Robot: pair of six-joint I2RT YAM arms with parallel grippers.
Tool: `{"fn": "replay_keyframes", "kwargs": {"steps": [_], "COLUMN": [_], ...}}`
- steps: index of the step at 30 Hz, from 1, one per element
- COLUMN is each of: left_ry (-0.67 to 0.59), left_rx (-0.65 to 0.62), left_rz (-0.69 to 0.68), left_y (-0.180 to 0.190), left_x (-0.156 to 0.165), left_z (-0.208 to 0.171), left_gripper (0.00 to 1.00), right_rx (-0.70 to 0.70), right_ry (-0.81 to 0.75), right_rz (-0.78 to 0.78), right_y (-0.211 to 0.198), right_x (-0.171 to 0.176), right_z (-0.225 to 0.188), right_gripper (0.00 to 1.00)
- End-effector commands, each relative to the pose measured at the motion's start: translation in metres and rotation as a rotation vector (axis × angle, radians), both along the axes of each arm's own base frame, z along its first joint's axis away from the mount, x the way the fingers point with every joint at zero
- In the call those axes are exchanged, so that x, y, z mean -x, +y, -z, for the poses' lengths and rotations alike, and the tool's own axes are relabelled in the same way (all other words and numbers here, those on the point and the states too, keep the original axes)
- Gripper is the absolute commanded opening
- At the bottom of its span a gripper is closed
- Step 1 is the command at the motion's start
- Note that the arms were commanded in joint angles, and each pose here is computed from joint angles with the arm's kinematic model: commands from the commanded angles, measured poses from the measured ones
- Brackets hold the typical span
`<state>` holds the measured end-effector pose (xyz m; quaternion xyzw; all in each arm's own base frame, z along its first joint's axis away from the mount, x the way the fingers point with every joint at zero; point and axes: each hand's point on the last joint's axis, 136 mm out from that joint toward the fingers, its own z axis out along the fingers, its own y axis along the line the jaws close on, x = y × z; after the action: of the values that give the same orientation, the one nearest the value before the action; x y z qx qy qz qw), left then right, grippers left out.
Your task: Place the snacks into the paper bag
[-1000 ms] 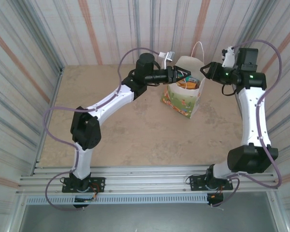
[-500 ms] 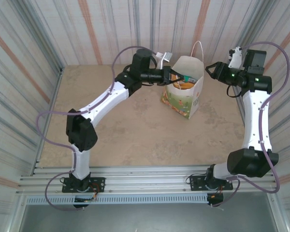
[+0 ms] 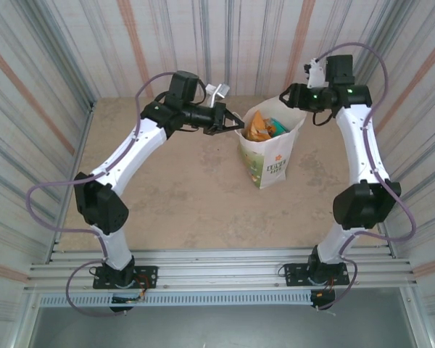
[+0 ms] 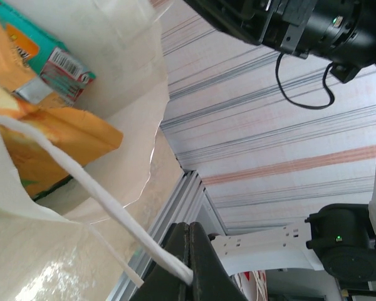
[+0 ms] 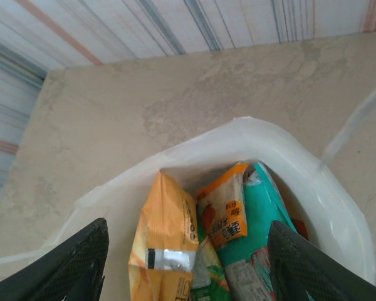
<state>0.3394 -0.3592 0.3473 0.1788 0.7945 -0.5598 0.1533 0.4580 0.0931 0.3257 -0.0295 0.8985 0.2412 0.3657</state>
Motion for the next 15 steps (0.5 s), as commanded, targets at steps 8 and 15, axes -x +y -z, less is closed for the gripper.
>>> {"fn": "replay_keyframes", "kwargs": {"steps": [8, 15], "left_ry": [0.003, 0.000], "left_rx": [-0.016, -0.057], "left_rz": [0.011, -0.026], "left_y": [0.060, 0.094], "left_x": [0.024, 0.026], "left_z": [-0.024, -0.030], "left_gripper": [0.00, 0.00], "right_rx": [-0.016, -0.044], "right_ry": [-0.157, -0.121], "right_rz": [-0.018, -0.008], "right_y": [0.004, 0.008], "right_x": [0.036, 0.057], "right_z": [-0.070, -0.072], "right_gripper": [0.67, 0.66]}}
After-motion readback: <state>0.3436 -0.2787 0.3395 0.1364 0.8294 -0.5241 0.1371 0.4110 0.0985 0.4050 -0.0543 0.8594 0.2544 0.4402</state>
